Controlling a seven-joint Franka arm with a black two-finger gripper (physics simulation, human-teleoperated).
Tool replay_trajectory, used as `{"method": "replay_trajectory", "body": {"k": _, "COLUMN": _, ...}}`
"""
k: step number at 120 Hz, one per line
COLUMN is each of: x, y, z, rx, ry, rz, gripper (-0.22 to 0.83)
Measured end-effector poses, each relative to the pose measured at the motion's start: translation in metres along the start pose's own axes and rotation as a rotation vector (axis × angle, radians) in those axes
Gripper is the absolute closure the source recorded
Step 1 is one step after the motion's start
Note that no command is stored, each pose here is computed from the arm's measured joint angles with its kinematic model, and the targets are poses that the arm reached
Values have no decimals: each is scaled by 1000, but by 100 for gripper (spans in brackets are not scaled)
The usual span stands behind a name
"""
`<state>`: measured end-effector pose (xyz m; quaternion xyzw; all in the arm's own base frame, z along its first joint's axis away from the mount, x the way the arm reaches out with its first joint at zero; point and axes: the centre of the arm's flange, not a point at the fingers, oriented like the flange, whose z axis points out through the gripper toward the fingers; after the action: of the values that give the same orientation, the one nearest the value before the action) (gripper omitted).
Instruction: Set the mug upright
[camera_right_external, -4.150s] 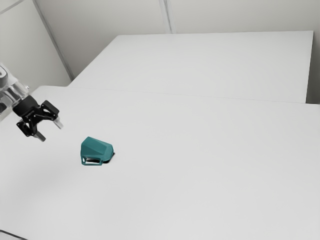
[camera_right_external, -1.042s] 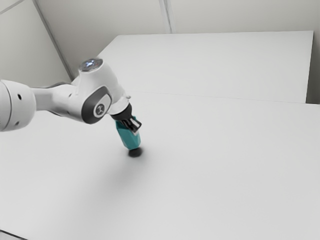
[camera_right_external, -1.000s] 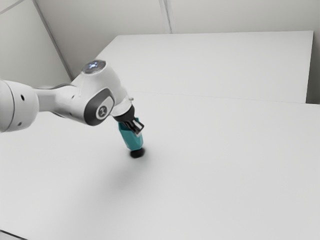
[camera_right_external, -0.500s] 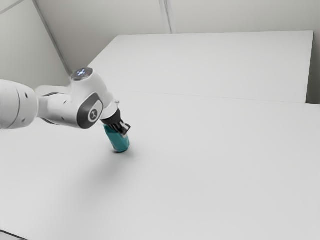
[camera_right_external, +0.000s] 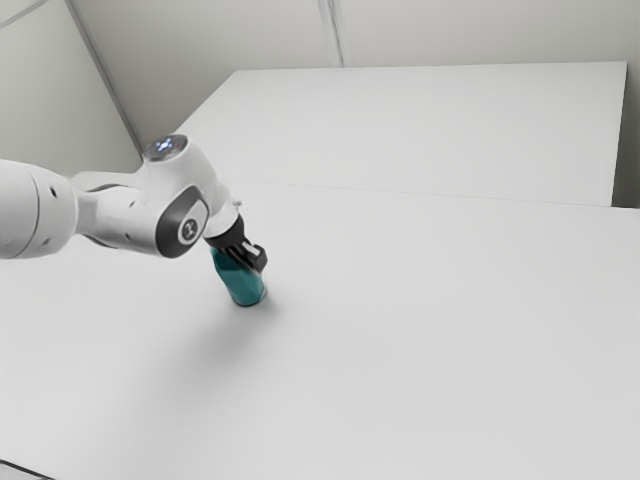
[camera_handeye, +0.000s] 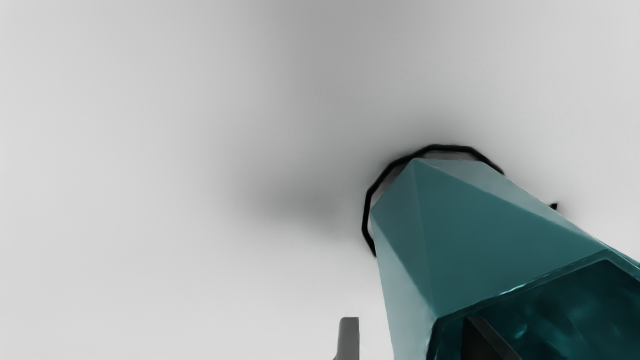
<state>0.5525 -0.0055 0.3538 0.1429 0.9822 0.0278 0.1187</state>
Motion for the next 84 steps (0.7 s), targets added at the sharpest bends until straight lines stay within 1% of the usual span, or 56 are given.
{"method": "replay_trajectory", "body": {"k": 7, "x": -1, "y": 1, "z": -11, "rx": -4, "ry": -8, "rz": 0, "gripper": 35}}
{"method": "replay_trajectory", "body": {"k": 14, "x": -1, "y": 1, "z": -23, "rx": -7, "ry": -11, "rz": 0, "gripper": 26}}
{"method": "replay_trajectory", "body": {"k": 22, "x": 0, "y": 2, "z": -38, "rx": -8, "ry": -6, "rz": -1, "gripper": 19}}
{"method": "replay_trajectory", "body": {"k": 31, "x": -1, "y": 2, "z": -61, "rx": -12, "ry": -9, "rz": -1, "gripper": 14}}
{"method": "replay_trajectory", "body": {"k": 38, "x": -5, "y": -1, "z": -76, "rx": -13, "ry": -15, "rz": 7, "gripper": 10}}
{"method": "replay_trajectory", "body": {"k": 47, "x": -25, "y": -4, "z": -106, "rx": -15, "ry": -31, "rz": 20, "gripper": 7}}
{"method": "replay_trajectory", "body": {"k": 61, "x": -49, "y": 1, "z": -152, "rx": -17, "ry": -25, "rz": 21, "gripper": 4}}
{"method": "replay_trajectory", "body": {"k": 84, "x": -61, "y": 14, "z": -197, "rx": -8, "ry": 36, "rz": 4, "gripper": 2}}
